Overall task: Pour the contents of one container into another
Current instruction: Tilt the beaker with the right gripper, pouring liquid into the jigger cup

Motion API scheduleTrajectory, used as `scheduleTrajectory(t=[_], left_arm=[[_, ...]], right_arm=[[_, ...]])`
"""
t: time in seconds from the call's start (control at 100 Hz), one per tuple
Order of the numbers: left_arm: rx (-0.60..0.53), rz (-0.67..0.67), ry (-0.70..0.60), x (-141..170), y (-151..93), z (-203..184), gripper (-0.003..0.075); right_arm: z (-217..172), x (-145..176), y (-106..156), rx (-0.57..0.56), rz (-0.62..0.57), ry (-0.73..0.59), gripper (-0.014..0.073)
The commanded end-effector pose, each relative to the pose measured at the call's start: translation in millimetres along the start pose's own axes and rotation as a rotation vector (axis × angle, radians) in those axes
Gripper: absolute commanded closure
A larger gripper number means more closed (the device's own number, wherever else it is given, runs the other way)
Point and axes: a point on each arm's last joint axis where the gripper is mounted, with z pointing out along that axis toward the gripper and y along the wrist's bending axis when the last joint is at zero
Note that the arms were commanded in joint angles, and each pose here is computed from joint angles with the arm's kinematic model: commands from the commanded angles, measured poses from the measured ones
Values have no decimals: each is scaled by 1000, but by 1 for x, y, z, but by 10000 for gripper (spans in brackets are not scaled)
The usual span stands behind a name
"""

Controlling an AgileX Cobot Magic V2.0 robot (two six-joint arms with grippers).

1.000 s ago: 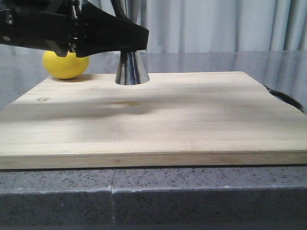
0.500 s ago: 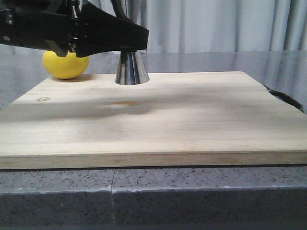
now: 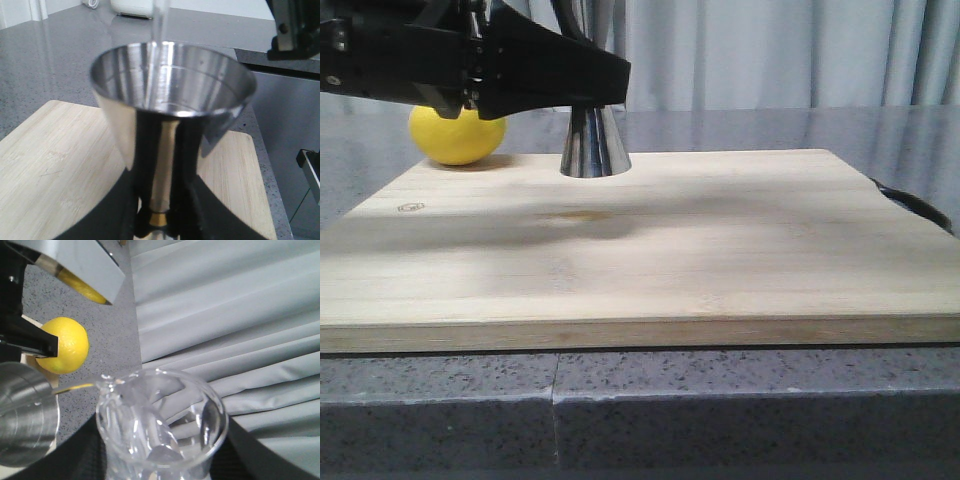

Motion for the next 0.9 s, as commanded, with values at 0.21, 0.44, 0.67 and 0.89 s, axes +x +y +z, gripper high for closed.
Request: scheduleTrajectory(t=[0.21, 0.44, 0.67, 0.89], left_arm=[[63, 27, -154, -30, -10, -2, 739], [63, 27, -154, -30, -10, -2, 739], [63, 27, -154, -30, -10, -2, 739], [63, 27, -154, -30, -10, -2, 739]], right_arm=[[-8, -9, -18, 56, -56, -38, 412], [-8, -9, -18, 51, -102, -33, 412], [-8, -6, -17, 49, -117, 1, 412], [-8, -5, -17, 47, -141, 5, 412]])
